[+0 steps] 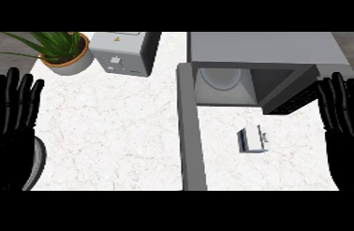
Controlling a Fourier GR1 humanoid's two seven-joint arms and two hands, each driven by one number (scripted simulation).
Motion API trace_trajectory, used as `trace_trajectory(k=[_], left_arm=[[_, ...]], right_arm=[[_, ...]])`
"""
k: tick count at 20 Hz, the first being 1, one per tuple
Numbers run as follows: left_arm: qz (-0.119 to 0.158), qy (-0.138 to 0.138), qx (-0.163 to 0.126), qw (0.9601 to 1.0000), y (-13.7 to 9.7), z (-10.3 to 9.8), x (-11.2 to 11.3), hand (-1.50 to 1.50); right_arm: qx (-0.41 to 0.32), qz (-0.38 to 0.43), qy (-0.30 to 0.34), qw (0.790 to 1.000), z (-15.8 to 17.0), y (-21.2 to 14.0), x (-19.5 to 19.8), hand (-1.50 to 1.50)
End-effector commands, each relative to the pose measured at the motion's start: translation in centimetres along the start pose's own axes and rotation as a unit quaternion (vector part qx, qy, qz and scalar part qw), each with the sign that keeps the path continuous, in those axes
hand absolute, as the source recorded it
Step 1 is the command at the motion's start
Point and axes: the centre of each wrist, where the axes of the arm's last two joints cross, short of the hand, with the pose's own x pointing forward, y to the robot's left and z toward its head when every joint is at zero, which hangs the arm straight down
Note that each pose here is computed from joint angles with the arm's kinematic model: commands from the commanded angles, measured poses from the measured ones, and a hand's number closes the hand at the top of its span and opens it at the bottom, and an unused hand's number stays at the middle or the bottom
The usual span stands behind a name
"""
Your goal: Pick up the milk, place it into the microwave and close the microwave
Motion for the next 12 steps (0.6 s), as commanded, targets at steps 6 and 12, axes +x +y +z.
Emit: trace_trajectory(k=[6,12], left_arm=[[0.028,0.021,-0.016,0.9993,-0.8,-0.4,0.3,-1.50],[0.145,0.081,0.035,0.9855,0.3,4.2,-0.4,-1.50]], right_arm=[[-0.044,0.049,-0.003,0.998,3.9,2.4,1.5,-1.50],[-0.027,-0.001,0.070,0.997,5.6,2.4,-1.1,-1.50]])
